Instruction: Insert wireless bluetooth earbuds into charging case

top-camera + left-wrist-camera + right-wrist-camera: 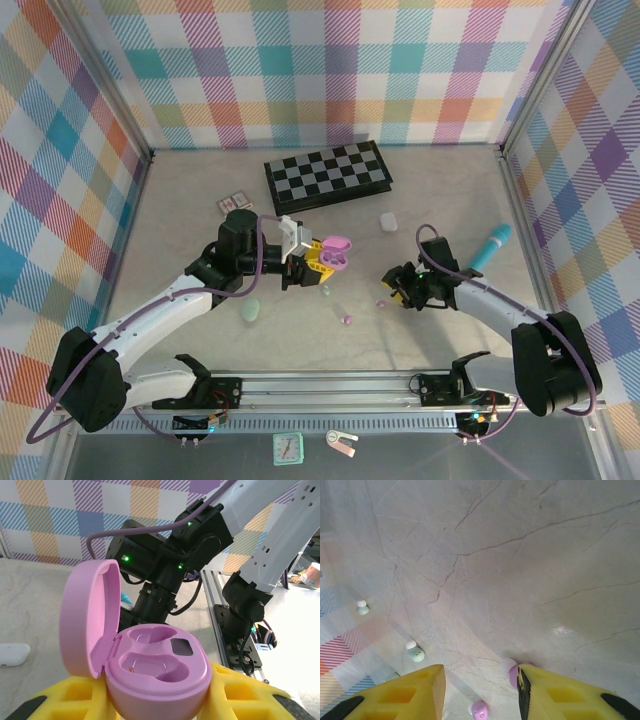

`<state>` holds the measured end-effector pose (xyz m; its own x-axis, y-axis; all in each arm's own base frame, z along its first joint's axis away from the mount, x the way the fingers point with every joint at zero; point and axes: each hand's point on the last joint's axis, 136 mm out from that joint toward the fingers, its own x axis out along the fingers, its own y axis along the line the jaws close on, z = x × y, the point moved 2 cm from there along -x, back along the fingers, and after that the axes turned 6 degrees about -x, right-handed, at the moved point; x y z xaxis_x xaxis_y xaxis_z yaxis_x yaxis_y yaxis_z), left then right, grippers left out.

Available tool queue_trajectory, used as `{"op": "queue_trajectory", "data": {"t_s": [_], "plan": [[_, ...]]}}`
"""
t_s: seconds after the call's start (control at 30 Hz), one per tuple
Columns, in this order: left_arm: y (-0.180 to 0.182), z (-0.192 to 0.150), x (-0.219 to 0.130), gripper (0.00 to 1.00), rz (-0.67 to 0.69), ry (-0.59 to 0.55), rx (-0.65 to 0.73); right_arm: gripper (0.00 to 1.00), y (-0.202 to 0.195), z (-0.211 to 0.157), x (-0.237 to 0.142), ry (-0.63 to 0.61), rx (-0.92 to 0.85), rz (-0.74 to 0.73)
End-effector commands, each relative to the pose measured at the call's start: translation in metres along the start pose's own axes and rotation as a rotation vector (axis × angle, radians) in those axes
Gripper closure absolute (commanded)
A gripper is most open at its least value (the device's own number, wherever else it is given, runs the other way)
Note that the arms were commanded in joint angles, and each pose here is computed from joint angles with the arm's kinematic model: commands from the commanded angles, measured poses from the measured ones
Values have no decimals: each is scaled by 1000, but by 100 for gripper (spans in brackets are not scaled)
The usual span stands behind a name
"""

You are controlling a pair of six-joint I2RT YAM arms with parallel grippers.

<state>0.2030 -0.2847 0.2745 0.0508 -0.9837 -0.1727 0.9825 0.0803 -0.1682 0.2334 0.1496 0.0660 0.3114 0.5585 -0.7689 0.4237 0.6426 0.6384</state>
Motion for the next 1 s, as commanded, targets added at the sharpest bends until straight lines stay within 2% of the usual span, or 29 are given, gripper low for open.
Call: {"op": "queue_trajectory", "data": {"t_s": [0.0, 0.4, 0.97], "plan": [[-2, 2, -1, 75, -26, -6, 12, 57, -8, -10, 5, 39, 47, -3], [-3, 3, -1, 76, -30, -8, 12, 54, -10, -26, 20, 101, 48, -14], [-4, 3, -3, 76, -25, -4, 17, 58, 7, -8, 23, 23, -3, 24]]}}
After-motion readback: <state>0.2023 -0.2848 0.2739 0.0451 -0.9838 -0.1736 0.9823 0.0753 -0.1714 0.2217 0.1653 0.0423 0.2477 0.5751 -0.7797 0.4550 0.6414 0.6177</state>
